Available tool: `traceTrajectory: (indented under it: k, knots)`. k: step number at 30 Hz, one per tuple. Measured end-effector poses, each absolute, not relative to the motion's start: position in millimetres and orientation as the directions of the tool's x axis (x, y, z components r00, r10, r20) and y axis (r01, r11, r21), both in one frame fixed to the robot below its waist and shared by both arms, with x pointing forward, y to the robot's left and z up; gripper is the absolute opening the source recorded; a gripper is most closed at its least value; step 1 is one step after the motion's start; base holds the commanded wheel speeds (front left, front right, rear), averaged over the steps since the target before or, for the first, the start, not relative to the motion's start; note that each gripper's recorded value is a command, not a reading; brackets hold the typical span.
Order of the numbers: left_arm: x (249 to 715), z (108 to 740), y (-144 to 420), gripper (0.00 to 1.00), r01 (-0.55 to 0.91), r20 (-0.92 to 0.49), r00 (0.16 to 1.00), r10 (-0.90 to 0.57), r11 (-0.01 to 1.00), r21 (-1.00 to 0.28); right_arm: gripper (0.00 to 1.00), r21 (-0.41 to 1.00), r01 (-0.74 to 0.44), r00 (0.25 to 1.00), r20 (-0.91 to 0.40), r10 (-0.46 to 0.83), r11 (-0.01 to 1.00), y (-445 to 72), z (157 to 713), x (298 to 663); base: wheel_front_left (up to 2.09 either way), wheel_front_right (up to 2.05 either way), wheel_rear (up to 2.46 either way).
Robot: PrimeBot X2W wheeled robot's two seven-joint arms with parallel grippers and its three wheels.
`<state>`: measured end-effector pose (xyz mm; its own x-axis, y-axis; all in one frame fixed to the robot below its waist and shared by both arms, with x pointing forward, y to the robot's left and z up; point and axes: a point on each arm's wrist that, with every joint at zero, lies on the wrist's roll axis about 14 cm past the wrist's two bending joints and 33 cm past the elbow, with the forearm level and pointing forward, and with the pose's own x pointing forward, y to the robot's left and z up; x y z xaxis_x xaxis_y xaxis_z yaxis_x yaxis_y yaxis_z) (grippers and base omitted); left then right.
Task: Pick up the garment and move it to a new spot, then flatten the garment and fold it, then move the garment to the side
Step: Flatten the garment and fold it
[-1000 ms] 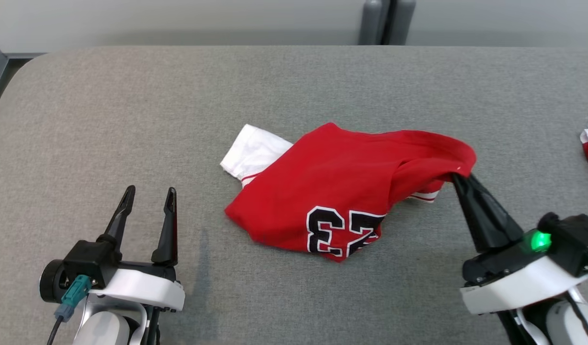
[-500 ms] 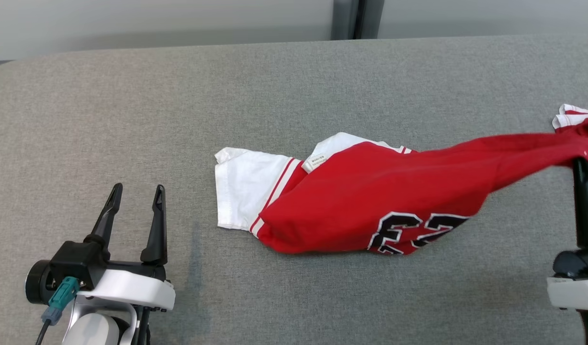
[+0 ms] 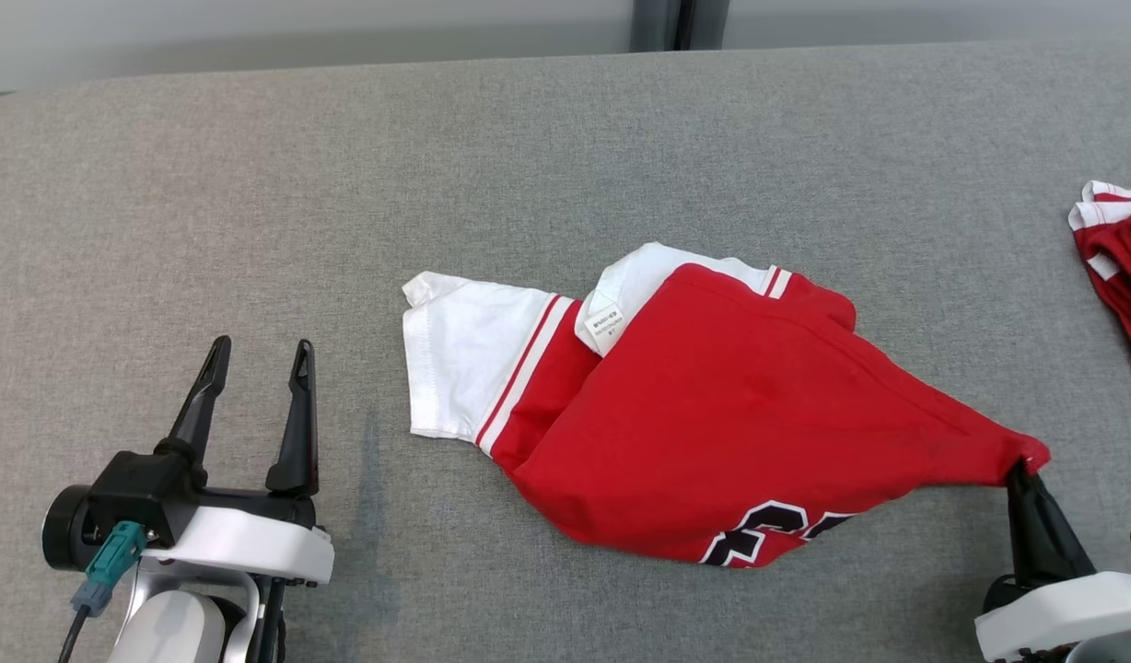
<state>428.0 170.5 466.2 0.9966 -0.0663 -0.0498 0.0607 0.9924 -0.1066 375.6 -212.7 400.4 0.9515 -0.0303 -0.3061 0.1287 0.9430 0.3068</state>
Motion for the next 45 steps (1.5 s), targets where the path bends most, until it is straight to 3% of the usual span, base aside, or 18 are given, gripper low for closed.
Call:
traceTrajectory:
  k: [4, 5, 6, 7, 17, 26, 45]
  knots:
    - [428, 467, 171, 1.0, 0.059, -0.048, 0.997, -0.064, 0.993, -0.105, 0.0, 0.316, 0.132, 0.943, -0.333, -0.021, 0.939, -211, 388, 373, 0.0, 0.0, 0.0]
    - [427, 468, 171, 1.0, 0.059, -0.047, 0.997, -0.064, 0.993, -0.105, 0.27, 0.316, 0.131, 0.943, -0.334, -0.019, 0.94, -211, 387, 373, 0.0, 0.0, 0.0]
    - [427, 468, 170, 1.0, 0.059, -0.046, 0.997, -0.065, 0.993, -0.106, 0.87, 0.312, 0.132, 0.942, -0.335, -0.021, 0.941, -213, 387, 373, 0.0, 0.0, 0.0]
    - [427, 468, 170, 1.0, 0.059, -0.046, 0.997, -0.065, 0.993, -0.106, 1.0, 0.312, 0.132, 0.942, -0.335, -0.021, 0.941, -213, 387, 373, 0.0, 0.0, 0.0]
    - [419, 477, 174, 1.0, 0.037, -0.026, 0.999, -0.04, 0.994, -0.108, 1.0, 0.2, 0.121, 0.987, -0.126, -0.097, 0.972, -252, 449, 391, 0.0, 0.0, 0.0]
    - [394, 482, 180, 1.0, 0.011, -0.026, 1.0, -0.014, 0.995, -0.101, 1.0, 0.125, -0.036, 0.998, 0.06, 0.028, 0.992, -212, 525, 394, 0.0, 0.0, 0.0]
    - [384, 485, 178, 1.0, 0.019, -0.035, 0.999, -0.023, 0.995, -0.094, 1.0, 0.122, -0.066, 0.998, -0.008, 0.067, 0.99, -193, 518, 375, 0.0, 0.0, 0.0]
